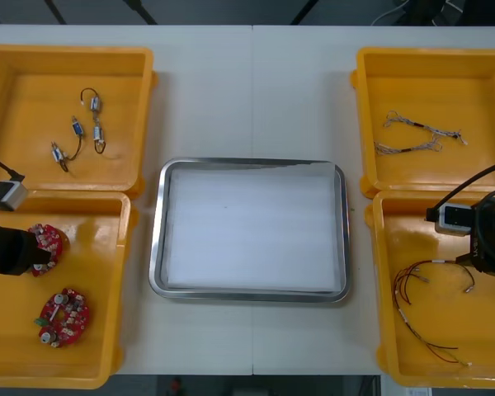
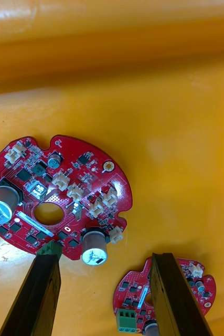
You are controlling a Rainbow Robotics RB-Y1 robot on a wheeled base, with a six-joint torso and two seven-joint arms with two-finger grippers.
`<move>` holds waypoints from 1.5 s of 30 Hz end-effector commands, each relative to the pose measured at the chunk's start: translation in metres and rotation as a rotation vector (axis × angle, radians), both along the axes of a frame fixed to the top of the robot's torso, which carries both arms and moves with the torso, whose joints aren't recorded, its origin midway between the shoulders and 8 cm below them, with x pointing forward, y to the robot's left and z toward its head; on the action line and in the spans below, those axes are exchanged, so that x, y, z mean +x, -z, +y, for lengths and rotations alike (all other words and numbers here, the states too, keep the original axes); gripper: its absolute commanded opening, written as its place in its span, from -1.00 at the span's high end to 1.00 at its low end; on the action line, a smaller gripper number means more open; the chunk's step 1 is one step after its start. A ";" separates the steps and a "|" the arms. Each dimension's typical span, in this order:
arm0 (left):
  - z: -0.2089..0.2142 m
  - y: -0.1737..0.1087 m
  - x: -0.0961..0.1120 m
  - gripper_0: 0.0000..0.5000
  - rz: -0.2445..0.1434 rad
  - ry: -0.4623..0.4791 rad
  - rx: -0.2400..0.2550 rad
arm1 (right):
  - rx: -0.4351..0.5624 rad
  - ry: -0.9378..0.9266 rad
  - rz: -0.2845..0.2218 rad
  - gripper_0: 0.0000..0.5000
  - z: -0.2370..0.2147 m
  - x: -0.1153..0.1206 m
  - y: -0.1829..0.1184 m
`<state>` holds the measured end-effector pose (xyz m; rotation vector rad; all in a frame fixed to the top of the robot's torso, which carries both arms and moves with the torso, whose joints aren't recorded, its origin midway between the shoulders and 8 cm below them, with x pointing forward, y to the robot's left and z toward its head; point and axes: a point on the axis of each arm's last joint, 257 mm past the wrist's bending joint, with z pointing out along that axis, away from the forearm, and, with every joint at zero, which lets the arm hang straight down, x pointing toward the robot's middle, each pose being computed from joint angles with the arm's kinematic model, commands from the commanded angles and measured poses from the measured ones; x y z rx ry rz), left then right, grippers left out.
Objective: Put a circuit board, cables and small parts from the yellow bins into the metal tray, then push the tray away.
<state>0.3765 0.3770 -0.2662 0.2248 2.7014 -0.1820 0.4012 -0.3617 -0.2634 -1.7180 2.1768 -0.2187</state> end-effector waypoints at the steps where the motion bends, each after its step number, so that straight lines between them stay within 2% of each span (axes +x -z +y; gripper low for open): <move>1: 0.002 0.014 -0.012 -1.00 0.038 -0.060 -0.033 | -0.062 -0.024 -0.018 -1.00 -0.011 0.005 0.001; 7: 0.001 0.019 -0.015 -1.00 0.044 -0.060 -0.031 | -0.041 -0.008 0.003 -1.00 -0.010 0.003 0.015; 15: -0.001 0.025 -0.013 -1.00 0.034 -0.066 -0.039 | -0.028 -0.019 -0.007 -1.00 -0.001 0.005 0.025; 45: 0.003 0.033 -0.013 -1.00 0.036 -0.106 -0.058 | 0.014 -0.005 0.001 -1.00 0.016 0.001 0.040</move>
